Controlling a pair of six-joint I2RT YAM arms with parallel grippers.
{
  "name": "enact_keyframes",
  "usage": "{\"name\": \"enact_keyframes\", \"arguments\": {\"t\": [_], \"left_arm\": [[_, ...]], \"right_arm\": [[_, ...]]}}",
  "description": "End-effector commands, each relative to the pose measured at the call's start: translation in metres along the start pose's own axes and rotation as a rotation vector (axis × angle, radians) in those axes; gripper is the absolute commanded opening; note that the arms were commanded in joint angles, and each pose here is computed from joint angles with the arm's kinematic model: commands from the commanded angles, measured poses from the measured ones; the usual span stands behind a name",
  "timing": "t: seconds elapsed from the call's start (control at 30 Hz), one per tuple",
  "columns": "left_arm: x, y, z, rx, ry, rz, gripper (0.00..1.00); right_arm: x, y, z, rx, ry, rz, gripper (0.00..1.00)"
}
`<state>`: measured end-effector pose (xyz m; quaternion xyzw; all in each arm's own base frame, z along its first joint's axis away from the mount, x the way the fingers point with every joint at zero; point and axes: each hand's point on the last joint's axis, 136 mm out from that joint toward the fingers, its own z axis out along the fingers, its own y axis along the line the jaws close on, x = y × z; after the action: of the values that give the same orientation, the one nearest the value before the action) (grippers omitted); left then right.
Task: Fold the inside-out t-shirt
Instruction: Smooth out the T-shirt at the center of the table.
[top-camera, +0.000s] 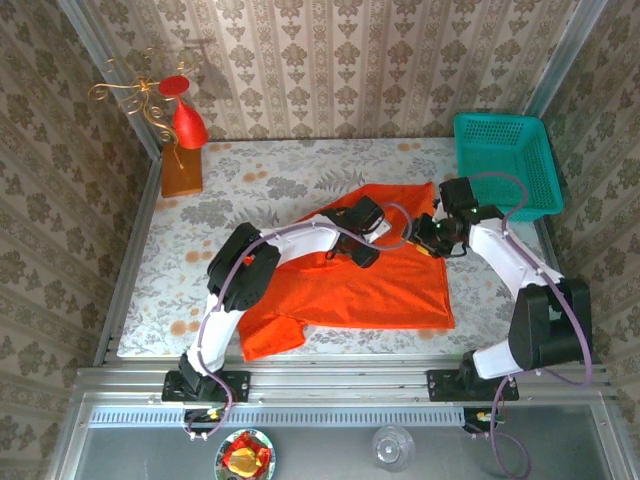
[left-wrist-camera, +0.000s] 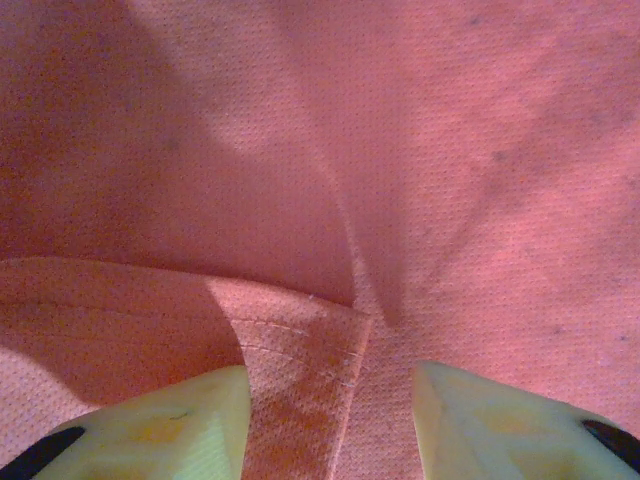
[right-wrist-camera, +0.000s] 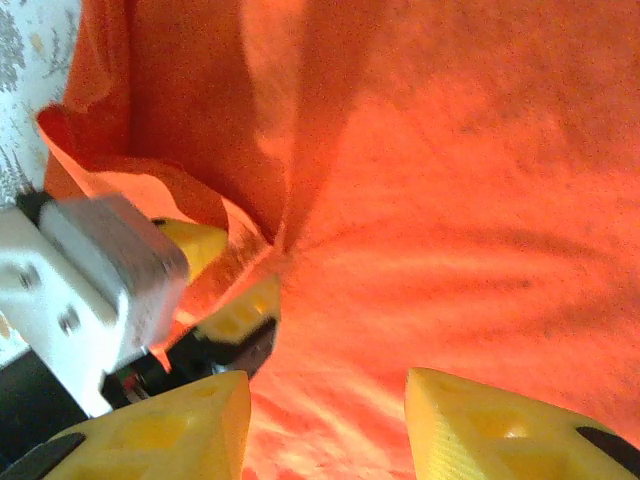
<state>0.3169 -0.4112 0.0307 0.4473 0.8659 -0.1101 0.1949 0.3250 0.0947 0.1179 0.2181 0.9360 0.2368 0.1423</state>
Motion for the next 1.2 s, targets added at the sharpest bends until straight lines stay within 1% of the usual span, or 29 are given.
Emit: {"name": "enact_keyframes", "arguments": {"t": [0.0, 0.07, 0.23, 0.43, 0.57, 0.7, 0.8, 0.9, 1.0, 1.03, 1.1, 1.13, 1.17], "left_arm": [[0.005, -0.002, 0.001, 0.041, 0.042, 0.007, 0.46], [0.006, 0.001, 0.003, 0.043, 0.045, -0.003, 0.43], [0.002, 0.004, 0.001, 0.056, 0.035, -0.02, 0.24], [-0.01, 0.003, -0.011, 0.079, -0.008, -0.028, 0.09], [-0.016, 0.009, -0.024, 0.075, -0.032, -0.034, 0.01], [-0.021, 0.032, -0.046, 0.043, -0.057, -0.047, 0.0], [-0.02, 0.069, -0.063, -0.041, -0.064, -0.045, 0.0], [-0.021, 0.124, -0.083, -0.153, -0.068, -0.05, 0.0], [-0.024, 0.193, -0.109, -0.307, -0.07, -0.07, 0.0], [-0.024, 0.221, -0.119, -0.382, -0.072, -0.083, 0.0], [-0.025, 0.28, -0.14, -0.583, -0.087, -0.131, 0.0], [-0.024, 0.307, -0.149, -0.699, -0.083, -0.161, 0.04], [-0.015, 0.34, -0.16, -0.802, -0.062, -0.205, 0.12]], "right_arm": [[0.016, -0.008, -0.012, 0.011, 0.01, -0.021, 0.46], [0.021, -0.011, -0.015, 0.013, 0.01, -0.021, 0.45], [0.033, -0.015, -0.018, 0.007, 0.018, -0.014, 0.45], [0.057, -0.028, -0.002, 0.019, 0.085, -0.011, 0.44], [0.071, -0.038, 0.013, 0.036, 0.132, -0.004, 0.43], [0.075, -0.04, 0.017, 0.044, 0.142, -0.006, 0.43], [0.075, -0.041, 0.015, 0.052, 0.141, -0.01, 0.43], [0.072, -0.042, 0.012, 0.069, 0.139, -0.022, 0.43], [0.072, -0.042, 0.009, 0.079, 0.138, -0.026, 0.43], [0.072, -0.042, 0.008, 0.079, 0.137, -0.025, 0.43], [0.073, -0.042, 0.006, 0.08, 0.13, -0.02, 0.43], [0.074, -0.042, 0.005, 0.081, 0.128, -0.018, 0.43], [0.074, -0.043, 0.004, 0.081, 0.125, -0.014, 0.42]]}}
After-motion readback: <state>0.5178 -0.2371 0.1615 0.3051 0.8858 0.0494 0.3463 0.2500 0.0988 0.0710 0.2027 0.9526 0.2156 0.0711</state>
